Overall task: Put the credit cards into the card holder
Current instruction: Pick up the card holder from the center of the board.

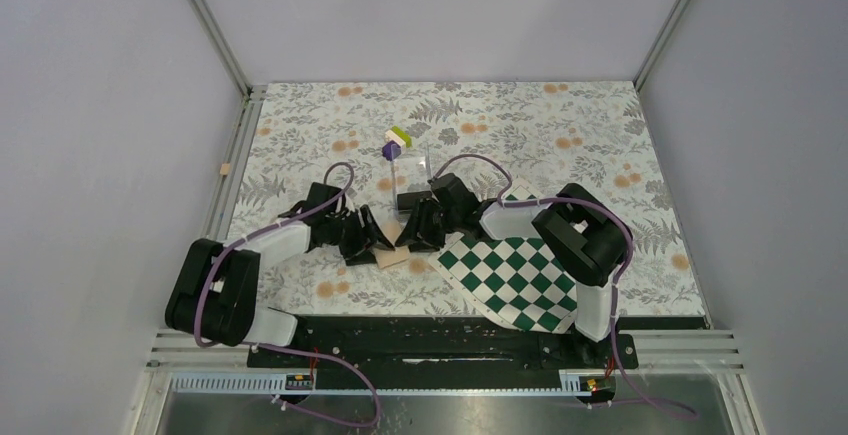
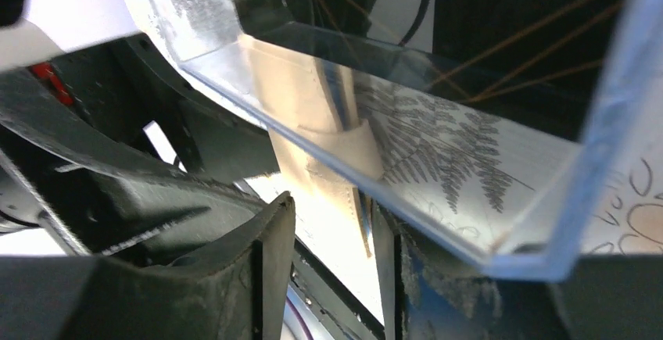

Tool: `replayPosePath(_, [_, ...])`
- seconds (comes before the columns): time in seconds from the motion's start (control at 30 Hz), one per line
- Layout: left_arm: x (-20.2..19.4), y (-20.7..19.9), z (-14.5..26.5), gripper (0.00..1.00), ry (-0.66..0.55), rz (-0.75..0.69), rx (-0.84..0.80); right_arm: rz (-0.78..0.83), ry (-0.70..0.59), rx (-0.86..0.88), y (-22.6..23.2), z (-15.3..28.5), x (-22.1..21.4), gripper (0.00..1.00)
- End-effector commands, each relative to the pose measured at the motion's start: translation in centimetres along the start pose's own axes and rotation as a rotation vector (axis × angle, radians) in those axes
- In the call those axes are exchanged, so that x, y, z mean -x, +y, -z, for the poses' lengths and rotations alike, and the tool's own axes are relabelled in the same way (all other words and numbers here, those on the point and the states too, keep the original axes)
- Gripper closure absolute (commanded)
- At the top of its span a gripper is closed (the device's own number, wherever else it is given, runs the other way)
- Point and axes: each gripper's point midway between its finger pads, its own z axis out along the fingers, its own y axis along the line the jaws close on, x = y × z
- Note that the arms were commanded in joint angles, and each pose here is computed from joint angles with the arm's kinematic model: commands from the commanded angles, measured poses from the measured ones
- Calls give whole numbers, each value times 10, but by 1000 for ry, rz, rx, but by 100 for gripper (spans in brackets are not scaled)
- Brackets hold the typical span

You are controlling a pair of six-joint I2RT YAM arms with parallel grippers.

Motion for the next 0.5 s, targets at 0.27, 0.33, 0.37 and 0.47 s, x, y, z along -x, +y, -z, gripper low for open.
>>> replayPosePath(0.27, [-19, -38, 23, 69, -25, -45, -231, 58, -11, 260, 66, 25, -5, 97])
replayPosePath(0.33, [-20, -38, 28, 68, -44, -52, -223, 77, -10, 254, 67, 33, -8, 100])
replayPosePath(0.37, [-19, -38, 31, 65, -56, -58, -213, 85, -9, 245, 68, 38, -10, 100])
replayPosePath(0.47, [-17, -38, 46, 55, -111, -95, -171, 159, -31, 190, 68, 57, -11, 100])
